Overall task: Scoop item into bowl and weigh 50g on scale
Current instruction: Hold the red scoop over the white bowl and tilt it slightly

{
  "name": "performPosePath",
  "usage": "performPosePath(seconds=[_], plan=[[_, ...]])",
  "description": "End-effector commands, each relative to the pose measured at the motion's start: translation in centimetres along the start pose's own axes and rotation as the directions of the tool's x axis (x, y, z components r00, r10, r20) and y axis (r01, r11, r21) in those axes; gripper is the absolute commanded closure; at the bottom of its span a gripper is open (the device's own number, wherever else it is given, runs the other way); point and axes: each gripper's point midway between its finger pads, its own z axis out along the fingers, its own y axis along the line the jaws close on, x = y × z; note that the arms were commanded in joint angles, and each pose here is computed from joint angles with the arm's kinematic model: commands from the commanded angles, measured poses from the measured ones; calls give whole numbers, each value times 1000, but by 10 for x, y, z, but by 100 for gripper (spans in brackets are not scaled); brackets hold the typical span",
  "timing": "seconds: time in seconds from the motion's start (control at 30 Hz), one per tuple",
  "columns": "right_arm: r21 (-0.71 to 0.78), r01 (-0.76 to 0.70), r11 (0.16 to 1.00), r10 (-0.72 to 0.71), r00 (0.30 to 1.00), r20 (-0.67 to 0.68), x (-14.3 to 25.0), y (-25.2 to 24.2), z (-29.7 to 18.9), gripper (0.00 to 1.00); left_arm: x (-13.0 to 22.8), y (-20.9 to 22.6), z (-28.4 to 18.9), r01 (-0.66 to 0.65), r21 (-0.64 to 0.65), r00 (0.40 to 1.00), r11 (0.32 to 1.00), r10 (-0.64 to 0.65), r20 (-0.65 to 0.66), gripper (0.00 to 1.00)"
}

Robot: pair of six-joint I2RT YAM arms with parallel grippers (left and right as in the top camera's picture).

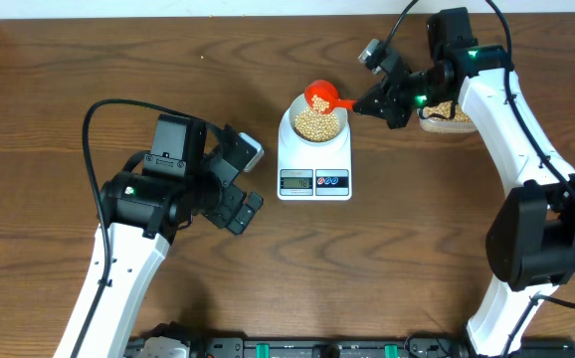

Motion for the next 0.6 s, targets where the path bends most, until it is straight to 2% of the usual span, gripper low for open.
performPosePath(seconds=[0.0, 0.57], plan=[[6, 51, 999, -52, 998, 34, -19, 13, -10, 99, 0, 1, 1, -16, -2, 1000, 1000, 16, -6, 2], [8, 55, 998, -56, 998, 35, -20, 13, -10, 99, 0, 1, 1, -16, -2, 1000, 1000, 16, -6, 2]])
